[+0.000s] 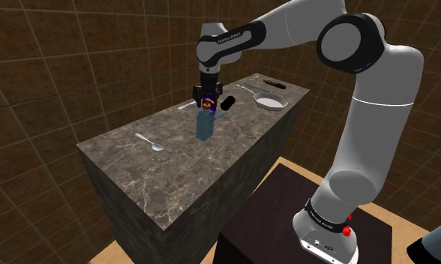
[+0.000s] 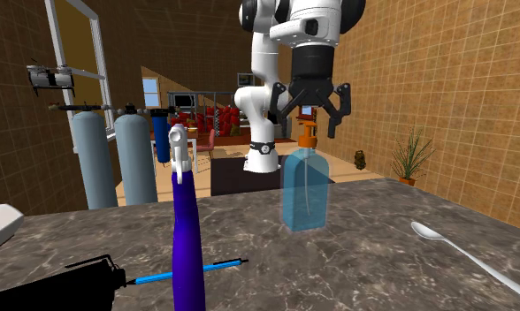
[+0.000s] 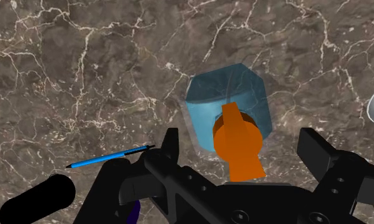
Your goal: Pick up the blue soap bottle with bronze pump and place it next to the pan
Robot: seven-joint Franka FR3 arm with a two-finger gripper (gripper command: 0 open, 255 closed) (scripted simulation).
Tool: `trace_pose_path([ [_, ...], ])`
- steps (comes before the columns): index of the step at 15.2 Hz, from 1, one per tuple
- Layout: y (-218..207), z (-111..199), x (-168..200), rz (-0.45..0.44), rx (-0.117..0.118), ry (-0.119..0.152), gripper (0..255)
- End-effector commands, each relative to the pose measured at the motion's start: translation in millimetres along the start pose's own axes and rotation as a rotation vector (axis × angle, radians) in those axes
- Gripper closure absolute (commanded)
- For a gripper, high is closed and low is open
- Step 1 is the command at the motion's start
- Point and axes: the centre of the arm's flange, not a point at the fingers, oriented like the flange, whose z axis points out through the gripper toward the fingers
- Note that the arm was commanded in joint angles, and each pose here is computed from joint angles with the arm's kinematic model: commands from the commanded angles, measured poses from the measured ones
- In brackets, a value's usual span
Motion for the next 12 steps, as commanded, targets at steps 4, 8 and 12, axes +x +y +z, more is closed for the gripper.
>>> trace_pose_path([
  [4,-0.2,1.9,0.5,0.000,0.000,0.001,0],
  [8,-0.2,1.8,0.5,0.000,0.000,0.000,255],
  [12,-0.2,1.8,0.5,0.000,0.000,0.000,255],
])
